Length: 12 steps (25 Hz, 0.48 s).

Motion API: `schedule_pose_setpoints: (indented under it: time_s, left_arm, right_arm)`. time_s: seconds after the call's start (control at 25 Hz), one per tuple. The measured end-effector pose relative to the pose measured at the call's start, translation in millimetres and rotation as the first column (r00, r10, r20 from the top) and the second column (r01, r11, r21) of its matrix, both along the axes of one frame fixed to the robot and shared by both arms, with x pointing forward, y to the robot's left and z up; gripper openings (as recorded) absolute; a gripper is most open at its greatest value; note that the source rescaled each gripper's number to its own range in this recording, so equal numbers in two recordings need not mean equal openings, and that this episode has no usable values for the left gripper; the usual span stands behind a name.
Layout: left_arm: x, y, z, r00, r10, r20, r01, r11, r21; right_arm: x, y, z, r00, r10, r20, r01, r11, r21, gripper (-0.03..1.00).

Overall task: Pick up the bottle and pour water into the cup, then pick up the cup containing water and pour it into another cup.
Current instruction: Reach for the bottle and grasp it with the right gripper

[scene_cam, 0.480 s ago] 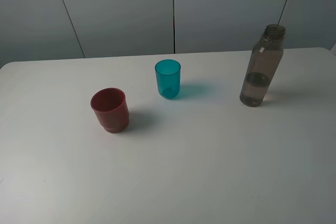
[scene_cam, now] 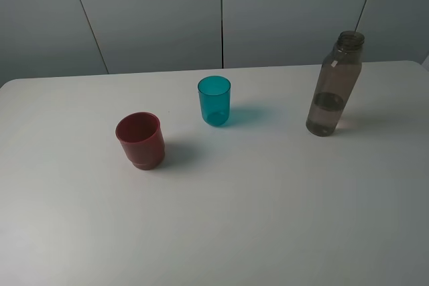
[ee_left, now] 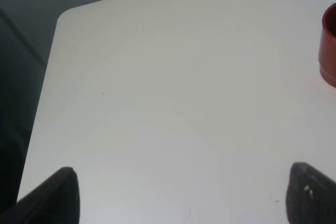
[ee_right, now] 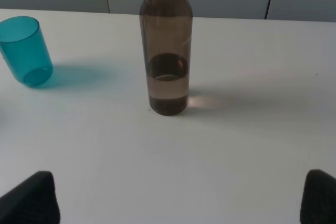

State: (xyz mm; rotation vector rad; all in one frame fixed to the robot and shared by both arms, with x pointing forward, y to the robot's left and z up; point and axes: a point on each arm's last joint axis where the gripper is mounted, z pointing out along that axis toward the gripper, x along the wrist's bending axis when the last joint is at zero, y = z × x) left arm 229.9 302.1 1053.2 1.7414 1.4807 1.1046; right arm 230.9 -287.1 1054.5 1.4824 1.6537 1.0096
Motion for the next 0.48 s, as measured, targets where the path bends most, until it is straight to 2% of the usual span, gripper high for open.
schedule_pose_setpoints:
  time_s: [0.48]
  left_arm:
    - [0.0, 0.0, 0.0, 1.000, 0.000, 0.000, 0.000, 1.000, 0.000]
  right_arm:
    - [0.0, 0.0, 0.0, 1.000, 0.000, 0.000, 0.000, 1.000, 0.000, 1.00]
